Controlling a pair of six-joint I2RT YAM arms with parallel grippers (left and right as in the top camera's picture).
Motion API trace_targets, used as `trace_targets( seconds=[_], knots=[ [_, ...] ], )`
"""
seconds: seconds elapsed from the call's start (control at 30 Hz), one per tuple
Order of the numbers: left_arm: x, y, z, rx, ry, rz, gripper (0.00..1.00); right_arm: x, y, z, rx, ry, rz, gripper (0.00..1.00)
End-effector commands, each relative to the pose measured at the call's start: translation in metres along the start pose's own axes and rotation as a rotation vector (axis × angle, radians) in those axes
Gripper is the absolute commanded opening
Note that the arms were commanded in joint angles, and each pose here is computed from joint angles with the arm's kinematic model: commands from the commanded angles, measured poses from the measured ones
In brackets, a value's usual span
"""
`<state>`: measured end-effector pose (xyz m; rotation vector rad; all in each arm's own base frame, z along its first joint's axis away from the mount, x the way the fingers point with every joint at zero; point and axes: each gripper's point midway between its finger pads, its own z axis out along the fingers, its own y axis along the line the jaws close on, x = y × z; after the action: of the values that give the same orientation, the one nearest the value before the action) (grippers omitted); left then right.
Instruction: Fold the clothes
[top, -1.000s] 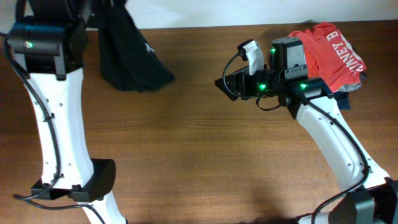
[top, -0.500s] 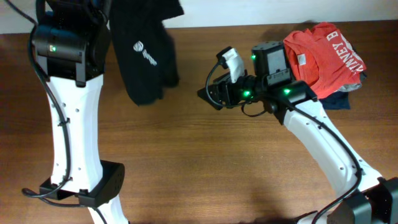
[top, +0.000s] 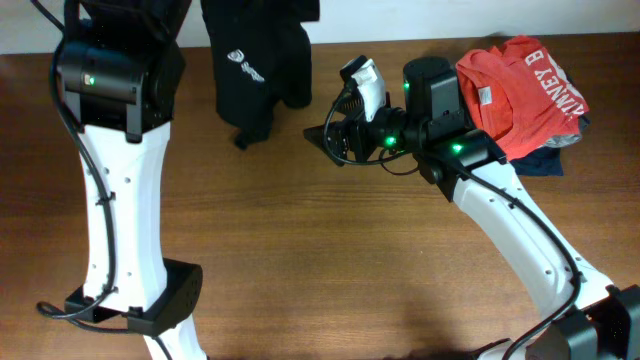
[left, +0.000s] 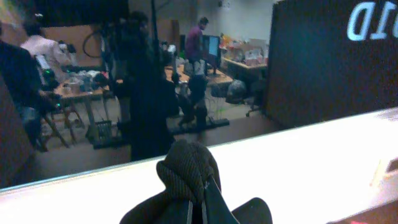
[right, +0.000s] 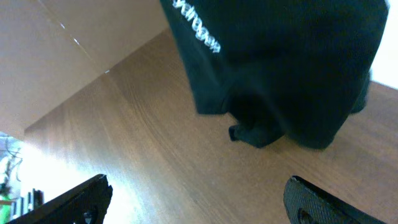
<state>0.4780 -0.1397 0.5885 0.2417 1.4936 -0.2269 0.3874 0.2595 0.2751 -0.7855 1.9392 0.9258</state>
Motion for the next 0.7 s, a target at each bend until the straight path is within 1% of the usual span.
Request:
trace_targets(
  seconds=[0.0,0.13,0.3,0.47,0.6,0.67],
  knots=[
    [-0.064,-0.010,-0.060,0.033,-0.138,-0.003,0.01,-0.013,0.009,-0.004,-0.020,-0.028,-0.075,0.94],
    [-0.068,-0.018,-0.081,0.055,-0.120,-0.005,0.01,-0.004,0.001,0.006,-0.017,-0.005,-0.124,0.93],
    [-0.057,-0.020,-0.095,0.068,-0.053,-0.006,0.01,-0.002,-0.005,0.012,-0.014,-0.007,-0.166,0.93],
    [-0.045,-0.020,-0.101,0.069,0.004,-0.008,0.01,-0.003,0.010,0.018,-0.065,-0.014,-0.183,0.91],
    [-0.039,-0.021,-0.099,0.069,0.024,-0.008,0.01,0.001,0.038,0.027,-0.152,-0.004,-0.200,0.83],
    [-0.035,-0.020,-0.098,0.067,0.041,-0.008,0.01,0.003,0.065,0.032,-0.239,-0.001,-0.218,0.75]
  ],
)
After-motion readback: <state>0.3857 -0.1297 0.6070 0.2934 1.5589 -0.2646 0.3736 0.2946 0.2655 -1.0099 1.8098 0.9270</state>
